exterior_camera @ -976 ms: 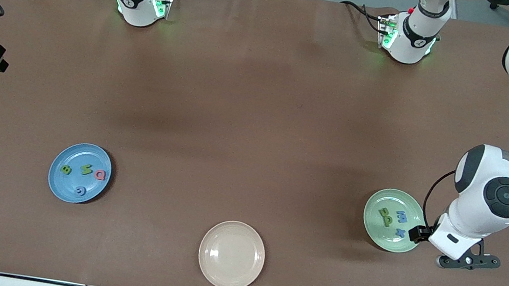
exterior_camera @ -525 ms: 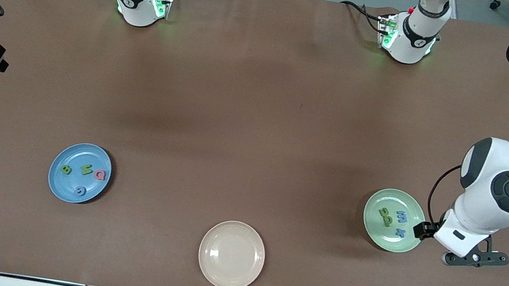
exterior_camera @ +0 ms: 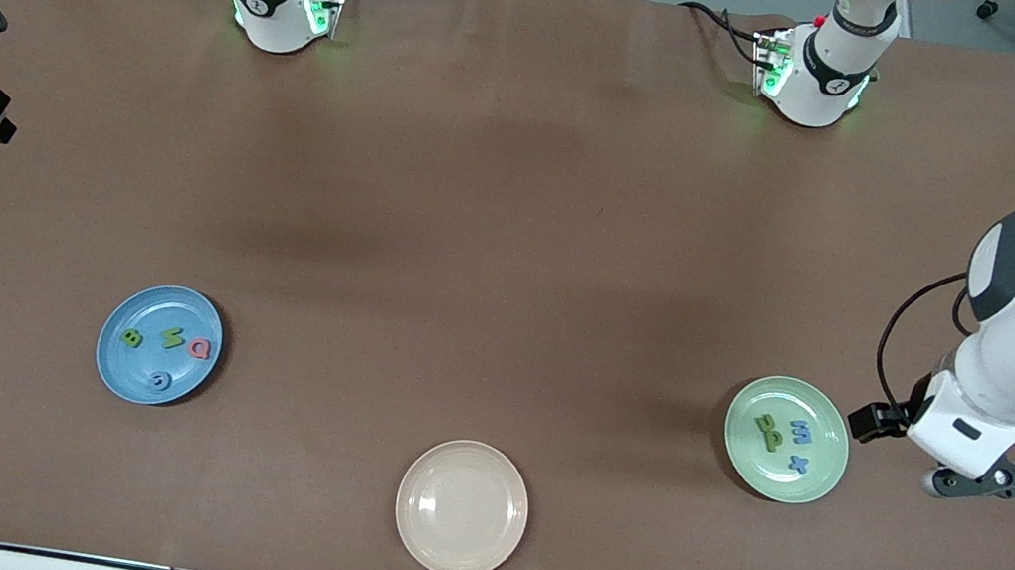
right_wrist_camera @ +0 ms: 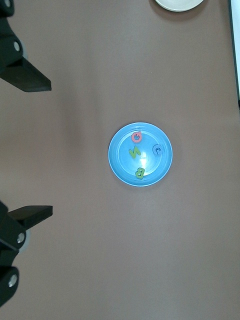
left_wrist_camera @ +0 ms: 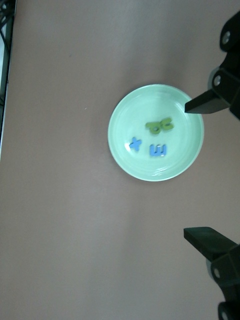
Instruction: Sort uppercase to blue plate, lowercase to green plate
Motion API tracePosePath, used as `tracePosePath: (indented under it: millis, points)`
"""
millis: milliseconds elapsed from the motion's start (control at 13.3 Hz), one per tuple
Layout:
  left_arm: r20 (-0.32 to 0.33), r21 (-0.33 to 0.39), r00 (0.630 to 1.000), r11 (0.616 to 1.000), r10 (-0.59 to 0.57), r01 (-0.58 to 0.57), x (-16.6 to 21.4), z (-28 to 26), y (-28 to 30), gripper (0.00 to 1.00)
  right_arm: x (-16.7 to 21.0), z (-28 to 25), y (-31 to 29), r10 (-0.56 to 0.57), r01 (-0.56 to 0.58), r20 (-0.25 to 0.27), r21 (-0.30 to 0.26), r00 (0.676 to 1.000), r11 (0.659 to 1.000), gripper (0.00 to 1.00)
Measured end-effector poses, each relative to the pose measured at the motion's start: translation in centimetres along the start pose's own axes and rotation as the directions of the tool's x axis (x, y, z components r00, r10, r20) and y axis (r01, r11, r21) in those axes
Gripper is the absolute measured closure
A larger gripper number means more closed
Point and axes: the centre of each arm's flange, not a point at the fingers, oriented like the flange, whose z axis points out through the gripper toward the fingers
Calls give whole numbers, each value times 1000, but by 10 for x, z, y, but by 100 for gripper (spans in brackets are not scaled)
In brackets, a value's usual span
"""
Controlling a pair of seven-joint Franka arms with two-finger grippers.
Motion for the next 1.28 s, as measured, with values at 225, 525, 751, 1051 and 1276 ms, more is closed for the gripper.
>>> tracePosePath:
  millis: [225,525,751,1051,1276]
  points:
    - [22,-8,1000,1000,-17,17,-14,-35,-4,0,0,0,0,0,0,0,0,1000,1000,0]
    - [59,-21,998,1000,-22,23,-34,-76,-10,0,0,0,0,1,-1,0,0,1000,1000,0]
    - [52,-9,998,999,45,-45,-52,-115,-19,0,0,0,2,3,-3,0,0,1000,1000,0]
    - [91,-66,991,993,100,-94,-86,-170,-44,0,0,0,4,7,-7,1,-1,1000,1000,0]
    - [105,-84,987,990,125,-117,-115,-191,-37,0,0,1,4,8,-8,1,-1,1000,1000,0]
